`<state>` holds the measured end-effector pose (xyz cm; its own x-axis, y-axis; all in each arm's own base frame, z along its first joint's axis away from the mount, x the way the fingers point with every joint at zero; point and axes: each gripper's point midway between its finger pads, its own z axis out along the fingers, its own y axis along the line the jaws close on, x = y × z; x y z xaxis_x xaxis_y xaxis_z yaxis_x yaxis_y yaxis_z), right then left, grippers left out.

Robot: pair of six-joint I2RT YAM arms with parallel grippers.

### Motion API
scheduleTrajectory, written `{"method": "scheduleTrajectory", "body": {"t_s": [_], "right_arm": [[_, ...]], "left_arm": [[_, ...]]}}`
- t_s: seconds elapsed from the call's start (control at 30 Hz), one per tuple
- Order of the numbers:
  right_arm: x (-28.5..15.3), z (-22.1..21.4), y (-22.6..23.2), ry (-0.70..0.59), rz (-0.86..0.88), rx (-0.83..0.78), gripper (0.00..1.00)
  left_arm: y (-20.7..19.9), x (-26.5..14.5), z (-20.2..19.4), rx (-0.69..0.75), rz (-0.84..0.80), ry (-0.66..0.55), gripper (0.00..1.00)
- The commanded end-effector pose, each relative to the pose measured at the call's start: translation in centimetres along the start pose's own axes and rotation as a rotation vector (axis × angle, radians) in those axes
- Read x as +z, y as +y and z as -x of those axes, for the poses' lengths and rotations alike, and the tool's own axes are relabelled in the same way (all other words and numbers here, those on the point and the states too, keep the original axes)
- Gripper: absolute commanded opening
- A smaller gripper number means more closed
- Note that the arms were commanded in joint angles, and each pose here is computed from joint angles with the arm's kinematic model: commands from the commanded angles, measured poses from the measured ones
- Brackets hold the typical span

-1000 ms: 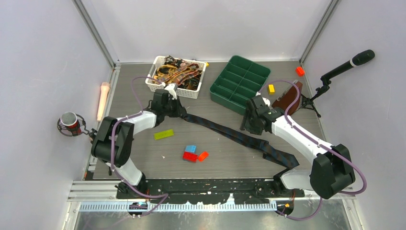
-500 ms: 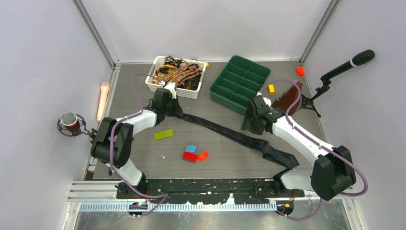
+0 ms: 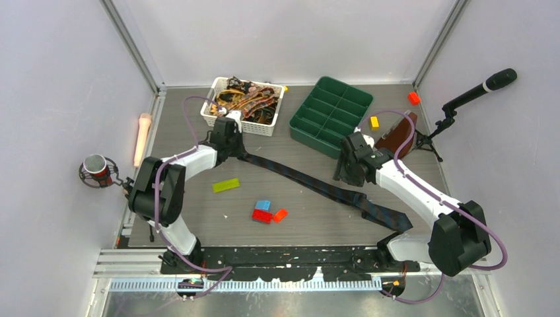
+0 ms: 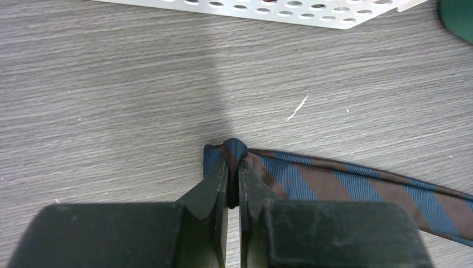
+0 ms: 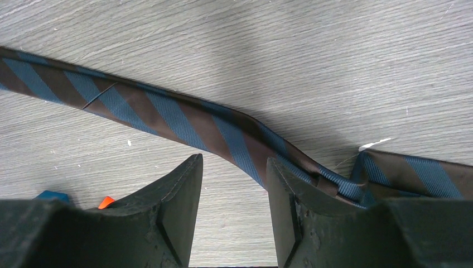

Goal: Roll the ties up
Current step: Roll the tie at the center of the board.

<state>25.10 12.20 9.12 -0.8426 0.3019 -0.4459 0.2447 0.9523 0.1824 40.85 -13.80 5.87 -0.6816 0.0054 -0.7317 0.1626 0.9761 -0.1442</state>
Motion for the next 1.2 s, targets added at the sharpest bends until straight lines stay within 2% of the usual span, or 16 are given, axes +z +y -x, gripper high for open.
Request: {"method": "scheduleTrajectory", "body": {"t_s": [0.0, 0.13, 0.5, 0.63, 0.87, 1.17], "right_arm": [[-1.1, 1.6, 0.6, -0.061, 0.021, -0.006, 0.52], [-1.1, 1.6, 0.7, -0.057, 0.024, -0.009, 0.52], [-0.9, 1.4, 1.1, -0.036, 0.040, -0.022, 0.52], [-1.0, 1.6, 1.3, -0.036, 0.044, -0.034, 0.52], [-0.8, 1.7, 1.7, -0.022, 0.050, -0.052, 0.52], [-0.8, 1.6, 1.4, -0.023, 0.043, -0.062, 0.52]], "left_arm": [[1.0, 0.0, 0.9, -0.010, 0.052, 0.009, 0.00], [1.8, -0.3, 1.1, -0.083, 0.034, -0.002, 0.00], [4.1, -0.7, 2.4, -0.374, -0.172, -0.019, 0.00], [5.4, -0.8, 1.8, -0.384, -0.137, 0.024, 0.00], [7.2, -0.9, -0.1, -0.339, -0.028, 0.168, 0.00], [9.9, -2.0, -0.8, -0.290, 0.132, 0.195, 0.00]]}}
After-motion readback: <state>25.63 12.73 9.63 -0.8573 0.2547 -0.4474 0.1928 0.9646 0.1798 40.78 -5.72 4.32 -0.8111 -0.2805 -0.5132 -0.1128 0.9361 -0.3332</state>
